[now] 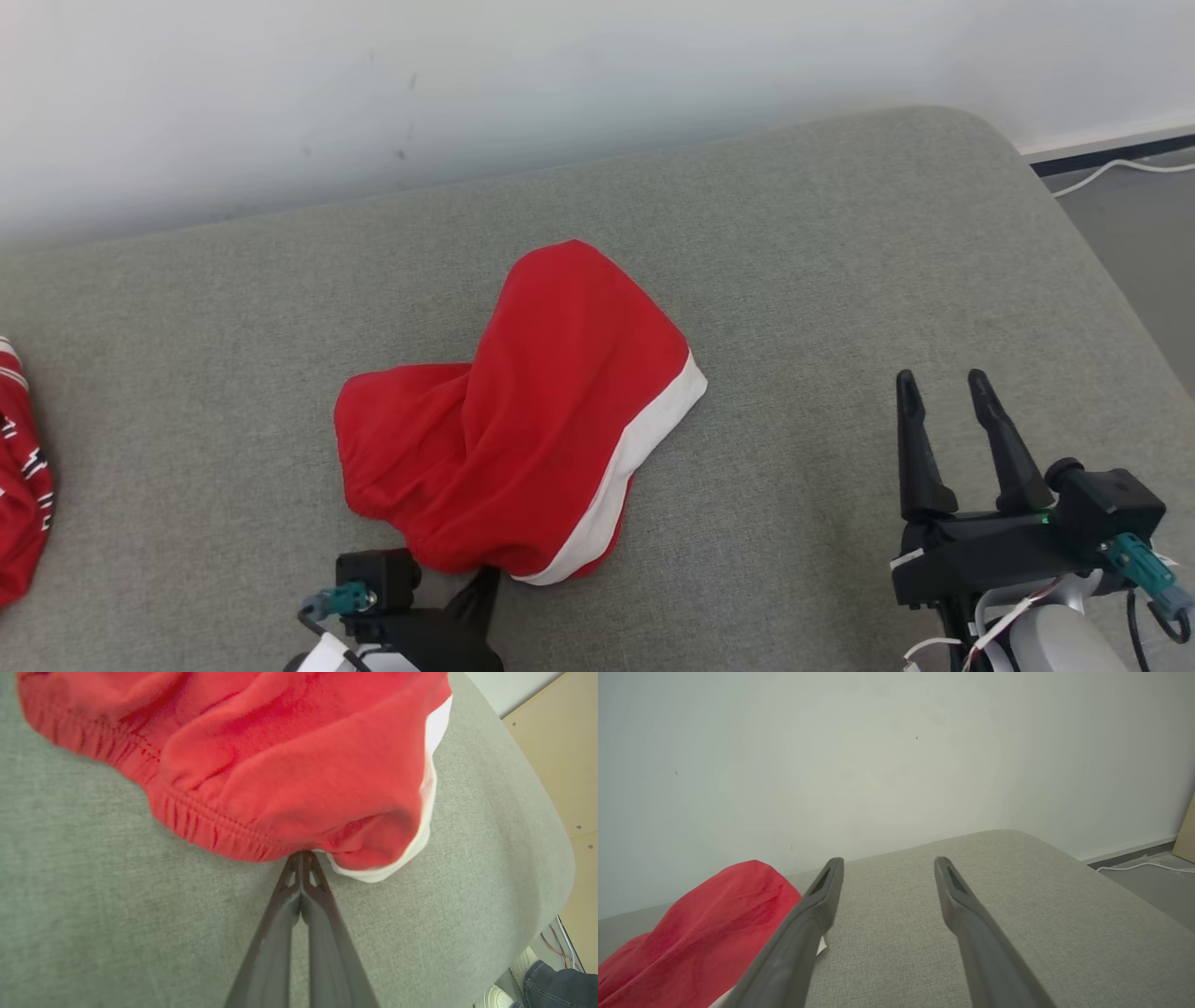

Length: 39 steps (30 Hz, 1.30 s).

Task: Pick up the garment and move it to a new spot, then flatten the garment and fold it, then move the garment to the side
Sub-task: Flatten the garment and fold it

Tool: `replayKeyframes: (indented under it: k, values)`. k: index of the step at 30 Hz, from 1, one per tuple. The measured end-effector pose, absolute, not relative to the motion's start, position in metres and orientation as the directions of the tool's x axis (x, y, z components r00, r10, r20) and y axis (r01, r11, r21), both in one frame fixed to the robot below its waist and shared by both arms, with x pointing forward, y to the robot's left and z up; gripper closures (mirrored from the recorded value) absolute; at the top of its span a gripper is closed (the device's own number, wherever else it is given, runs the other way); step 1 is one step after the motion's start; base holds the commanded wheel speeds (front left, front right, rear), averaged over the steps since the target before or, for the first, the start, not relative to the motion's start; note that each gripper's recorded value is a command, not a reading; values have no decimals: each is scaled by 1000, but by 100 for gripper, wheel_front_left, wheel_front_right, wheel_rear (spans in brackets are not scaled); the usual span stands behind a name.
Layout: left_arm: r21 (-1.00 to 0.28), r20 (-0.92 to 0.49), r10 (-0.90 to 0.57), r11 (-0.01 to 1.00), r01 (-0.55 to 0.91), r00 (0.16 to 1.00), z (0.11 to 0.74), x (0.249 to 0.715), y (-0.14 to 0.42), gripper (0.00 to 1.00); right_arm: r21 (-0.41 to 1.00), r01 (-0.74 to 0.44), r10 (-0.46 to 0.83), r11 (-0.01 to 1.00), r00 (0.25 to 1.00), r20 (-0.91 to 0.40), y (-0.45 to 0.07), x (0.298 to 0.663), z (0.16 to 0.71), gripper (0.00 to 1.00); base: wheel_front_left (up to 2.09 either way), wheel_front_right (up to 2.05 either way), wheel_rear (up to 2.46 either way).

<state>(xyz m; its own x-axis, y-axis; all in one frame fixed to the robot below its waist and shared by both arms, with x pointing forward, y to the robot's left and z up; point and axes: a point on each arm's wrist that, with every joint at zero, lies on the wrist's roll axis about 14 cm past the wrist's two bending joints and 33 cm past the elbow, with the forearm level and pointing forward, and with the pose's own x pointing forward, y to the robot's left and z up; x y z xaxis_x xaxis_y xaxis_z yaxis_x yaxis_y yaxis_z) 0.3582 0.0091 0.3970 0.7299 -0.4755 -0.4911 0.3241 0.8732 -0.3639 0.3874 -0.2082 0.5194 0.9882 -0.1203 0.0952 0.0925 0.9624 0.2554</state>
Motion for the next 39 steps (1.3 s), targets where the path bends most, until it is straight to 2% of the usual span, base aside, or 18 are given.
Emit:
replayKeyframes:
  k: [7,8,9,16,27,37,38,39]
  values:
    - [-326,-457,-424,898,297,782,409,373,35,100,258,90,-116,962,989,89,-206,390,517,0,0,0,0]
    - [-320,-463,-420,901,295,781,407,373,38,3,259,83,-109,962,990,89,-204,391,516,0,0,0,0]
    - [-312,-477,-425,900,303,769,405,369,38,0,261,79,-105,962,990,89,-202,392,517,0,0,0,0]
    - [-313,-514,-477,878,361,713,395,354,26,0,266,63,-89,962,992,90,-196,394,517,0,0,0,0]
    - [-380,-491,-501,859,342,713,397,360,20,0,266,61,-89,962,992,94,-196,395,518,0,0,0,0]
    - [-417,-426,-576,809,414,697,410,371,-3,0,263,78,-104,962,991,89,-201,394,515,0,0,0,0]
    - [-417,-423,-576,809,414,700,411,372,-3,5,263,79,-105,962,991,88,-202,394,514,0,0,0,0]
    - [-418,-422,-577,808,415,699,410,372,-4,53,263,79,-106,962,991,87,-202,394,514,0,0,0,0]
